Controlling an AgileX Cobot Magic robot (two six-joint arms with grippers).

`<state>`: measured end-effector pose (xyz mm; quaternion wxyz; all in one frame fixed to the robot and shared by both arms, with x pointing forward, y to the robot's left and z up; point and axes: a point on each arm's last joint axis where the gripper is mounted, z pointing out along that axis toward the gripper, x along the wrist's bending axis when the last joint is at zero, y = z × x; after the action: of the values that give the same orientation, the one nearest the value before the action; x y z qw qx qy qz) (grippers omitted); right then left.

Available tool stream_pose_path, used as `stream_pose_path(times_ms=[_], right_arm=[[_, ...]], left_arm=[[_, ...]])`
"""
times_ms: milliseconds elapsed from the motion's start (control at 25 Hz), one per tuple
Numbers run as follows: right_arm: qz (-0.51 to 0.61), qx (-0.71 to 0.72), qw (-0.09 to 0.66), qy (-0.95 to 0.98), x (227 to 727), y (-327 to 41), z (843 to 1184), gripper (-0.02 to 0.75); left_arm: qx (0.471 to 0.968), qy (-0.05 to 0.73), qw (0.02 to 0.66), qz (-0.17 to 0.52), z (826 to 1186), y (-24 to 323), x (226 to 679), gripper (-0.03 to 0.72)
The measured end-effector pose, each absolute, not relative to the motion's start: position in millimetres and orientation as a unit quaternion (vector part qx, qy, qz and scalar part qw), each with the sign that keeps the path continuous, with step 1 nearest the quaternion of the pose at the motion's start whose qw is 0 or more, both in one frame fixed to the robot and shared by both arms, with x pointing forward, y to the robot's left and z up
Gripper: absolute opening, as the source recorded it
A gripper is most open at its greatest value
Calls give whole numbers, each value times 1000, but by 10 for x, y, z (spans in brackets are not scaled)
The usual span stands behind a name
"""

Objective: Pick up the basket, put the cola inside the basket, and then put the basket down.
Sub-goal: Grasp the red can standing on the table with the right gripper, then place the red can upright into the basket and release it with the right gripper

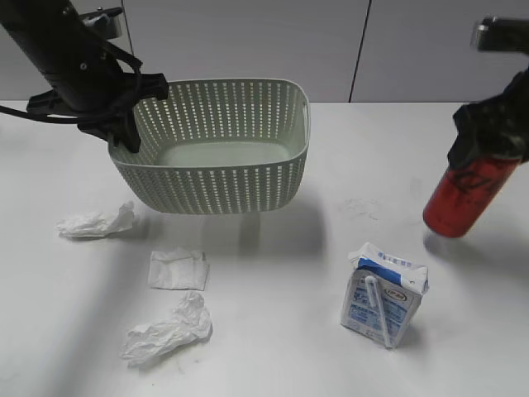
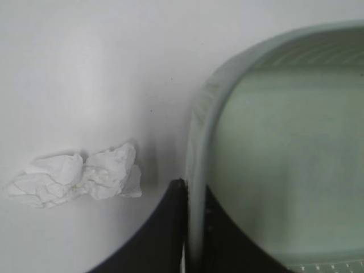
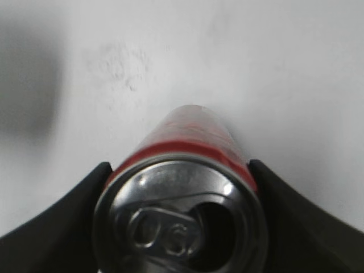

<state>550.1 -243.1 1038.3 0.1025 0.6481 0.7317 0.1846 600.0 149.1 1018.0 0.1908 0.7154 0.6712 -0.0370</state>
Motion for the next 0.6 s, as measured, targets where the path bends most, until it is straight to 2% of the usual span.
stream_pose_path(times_ms=[160,360,480,600], right_arm=[[234,600,160,748,5565,-2305,11030,501],[305,514,189,779,5554,-1746,11742,501],[337,458,185,801,5541,-1290,11921,502],[340,419,165,826,5602,-827,11811,502]], left_arm=[[715,671,192,-36,10181,1491,6003,2],[715,671,194,-33,10182,1491,6010,2],[714,671,197,-30,10184,1491,6016,2],[714,671,198,-30,10185,1490,6019,2]])
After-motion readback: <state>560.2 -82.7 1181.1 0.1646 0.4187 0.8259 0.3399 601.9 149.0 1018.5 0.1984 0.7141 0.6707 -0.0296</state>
